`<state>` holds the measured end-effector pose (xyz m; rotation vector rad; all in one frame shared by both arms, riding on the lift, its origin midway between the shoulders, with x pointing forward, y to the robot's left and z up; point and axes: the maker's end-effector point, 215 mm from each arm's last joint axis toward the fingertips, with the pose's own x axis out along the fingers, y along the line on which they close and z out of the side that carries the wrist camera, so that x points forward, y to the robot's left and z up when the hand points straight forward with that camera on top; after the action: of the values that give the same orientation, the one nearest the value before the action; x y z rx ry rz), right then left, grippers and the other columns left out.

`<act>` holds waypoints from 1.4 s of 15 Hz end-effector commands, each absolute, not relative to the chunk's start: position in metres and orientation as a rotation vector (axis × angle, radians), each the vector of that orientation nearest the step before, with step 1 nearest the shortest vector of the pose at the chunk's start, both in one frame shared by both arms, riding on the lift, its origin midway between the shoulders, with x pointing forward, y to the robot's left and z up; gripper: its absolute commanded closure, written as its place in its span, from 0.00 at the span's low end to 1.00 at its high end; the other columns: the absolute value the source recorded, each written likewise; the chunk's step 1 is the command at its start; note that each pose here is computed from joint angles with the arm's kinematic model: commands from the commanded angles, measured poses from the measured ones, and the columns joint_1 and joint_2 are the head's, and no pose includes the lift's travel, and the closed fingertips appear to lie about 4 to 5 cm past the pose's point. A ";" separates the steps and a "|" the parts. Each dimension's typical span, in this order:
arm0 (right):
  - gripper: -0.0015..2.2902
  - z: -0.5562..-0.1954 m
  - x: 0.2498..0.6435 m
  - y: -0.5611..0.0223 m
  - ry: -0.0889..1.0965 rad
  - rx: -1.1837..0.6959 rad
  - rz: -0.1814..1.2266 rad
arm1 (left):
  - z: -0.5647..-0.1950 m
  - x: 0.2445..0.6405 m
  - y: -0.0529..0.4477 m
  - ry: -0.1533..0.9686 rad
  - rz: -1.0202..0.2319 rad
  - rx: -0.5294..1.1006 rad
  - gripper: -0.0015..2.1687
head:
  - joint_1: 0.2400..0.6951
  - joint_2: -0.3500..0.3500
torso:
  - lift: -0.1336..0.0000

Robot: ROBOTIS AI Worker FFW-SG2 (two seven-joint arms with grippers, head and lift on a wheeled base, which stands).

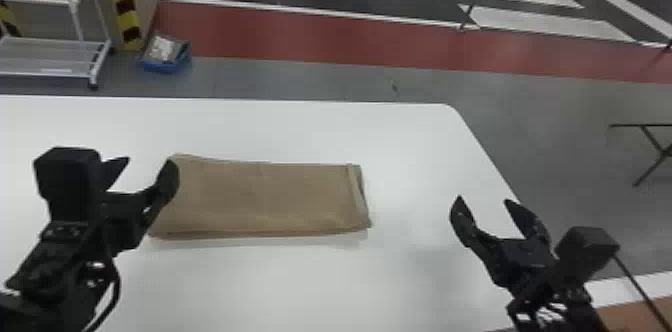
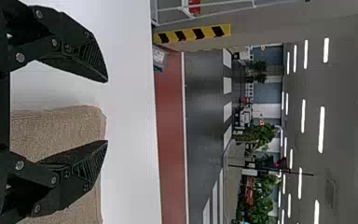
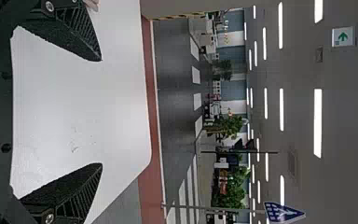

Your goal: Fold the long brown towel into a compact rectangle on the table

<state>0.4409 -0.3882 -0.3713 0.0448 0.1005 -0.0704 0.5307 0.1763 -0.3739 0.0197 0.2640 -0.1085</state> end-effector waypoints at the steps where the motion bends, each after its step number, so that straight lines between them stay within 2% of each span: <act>1: 0.04 -0.372 0.447 -0.374 0.100 0.053 -0.052 | -0.380 0.533 0.165 0.272 -0.131 0.027 0.06 | 1.00 0.16 | 0.08; 3: 0.04 -0.379 0.454 -0.352 0.123 0.045 -0.026 | -0.385 0.535 0.147 0.278 -0.203 0.042 0.24 | 1.00 0.16 | 0.08; 4: 0.04 -0.384 0.458 -0.338 0.136 0.023 -0.010 | -0.393 0.532 0.136 0.299 -0.259 0.011 0.40 | 1.00 0.17 | 0.08; 5: 0.04 -0.389 0.460 -0.325 0.149 0.029 0.010 | -0.394 0.532 0.132 0.303 -0.269 -0.003 0.66 | 1.00 0.16 | 0.08; 6: 0.04 -0.390 0.462 -0.317 0.151 0.032 0.021 | -0.394 0.531 0.131 0.303 -0.268 -0.005 0.83 | 1.00 0.17 | 0.08; 12: 0.04 -0.424 0.496 -0.281 0.312 0.089 0.113 | -0.419 0.523 0.134 0.385 -0.287 0.049 0.85 | 1.00 0.24 | 0.08; 18: 0.04 -0.408 0.520 -0.275 0.310 0.175 0.171 | -0.440 0.515 0.132 0.420 -0.290 0.099 0.85 | 1.00 0.29 | 0.08; 21: 0.07 -0.423 0.532 -0.274 0.368 0.212 0.191 | -0.450 0.512 0.132 0.446 -0.289 0.112 0.85 | 1.00 0.29 | 0.08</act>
<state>0.5276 -0.2747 -0.4150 0.1932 0.3366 0.1816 0.5131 0.1314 -0.4466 0.1054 0.4360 -0.2896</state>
